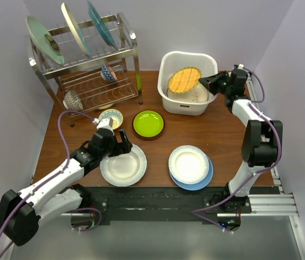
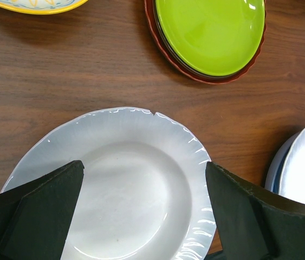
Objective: Place the plates into the plastic bin on the countertop
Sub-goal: Place the plate in the plastic bin.
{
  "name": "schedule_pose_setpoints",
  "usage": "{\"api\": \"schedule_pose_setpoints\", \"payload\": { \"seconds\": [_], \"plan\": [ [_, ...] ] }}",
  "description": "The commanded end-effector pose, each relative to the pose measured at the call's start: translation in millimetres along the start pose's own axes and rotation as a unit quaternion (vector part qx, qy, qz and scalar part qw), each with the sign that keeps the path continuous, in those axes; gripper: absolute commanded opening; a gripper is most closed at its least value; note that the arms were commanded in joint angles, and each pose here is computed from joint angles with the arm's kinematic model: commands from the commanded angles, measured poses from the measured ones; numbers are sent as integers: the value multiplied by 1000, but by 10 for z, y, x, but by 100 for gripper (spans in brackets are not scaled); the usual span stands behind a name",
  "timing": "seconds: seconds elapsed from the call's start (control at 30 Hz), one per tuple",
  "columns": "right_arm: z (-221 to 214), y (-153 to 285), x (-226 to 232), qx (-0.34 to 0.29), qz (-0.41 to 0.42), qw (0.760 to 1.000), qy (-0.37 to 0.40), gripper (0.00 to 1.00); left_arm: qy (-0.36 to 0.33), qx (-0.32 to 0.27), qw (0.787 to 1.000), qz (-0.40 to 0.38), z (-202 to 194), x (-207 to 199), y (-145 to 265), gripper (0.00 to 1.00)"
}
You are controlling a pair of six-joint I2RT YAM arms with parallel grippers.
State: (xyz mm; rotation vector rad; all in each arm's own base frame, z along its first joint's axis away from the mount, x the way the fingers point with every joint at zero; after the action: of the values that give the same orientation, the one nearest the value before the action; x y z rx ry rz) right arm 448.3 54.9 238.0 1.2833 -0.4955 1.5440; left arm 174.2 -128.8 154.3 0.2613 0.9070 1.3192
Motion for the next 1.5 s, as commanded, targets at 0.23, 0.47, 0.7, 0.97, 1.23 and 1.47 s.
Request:
{"api": "schedule_pose_setpoints", "payload": {
  "seconds": [0.23, 0.47, 0.7, 0.97, 1.23, 1.47],
  "plan": [
    [148, -91, 142, -10, 12, 1000, 27, 0, 5, -18, 1000, -14, 52, -46, -7, 100],
    [148, -107, 76, -9, -5, 999, 35, 0, 7, -15, 1000, -16, 37, -38, -4, 100],
    [106, -120, 39, 10, -9, 999, 32, 7, 6, -17, 1000, -9, 46, -24, 28, 100],
    [78, -143, -22, 27, -15, 999, 33, 20, 3, -20, 1000, -8, 55, -14, 61, 100],
    [110, -59, 49, 22, -31, 998, 56, 50, 0, -20, 1000, -12, 56, -22, 64, 100],
    [145, 85, 235, 15, -22, 997, 74, 56, 0, -19, 1000, -10, 45, -10, 72, 100]
  ]
}}
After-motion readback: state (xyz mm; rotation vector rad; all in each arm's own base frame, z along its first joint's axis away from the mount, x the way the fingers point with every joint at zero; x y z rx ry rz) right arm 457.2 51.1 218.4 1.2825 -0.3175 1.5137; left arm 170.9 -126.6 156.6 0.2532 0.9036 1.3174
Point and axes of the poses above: each gripper's point midway between its finger pads, its own y axis back along the fingers, its own x axis along the line the jaws close on, z = x × y, the point moved 9 cm from there along y, back along the fingers, and after that the axes turned 1 degree about y, right-handed, at the moved point
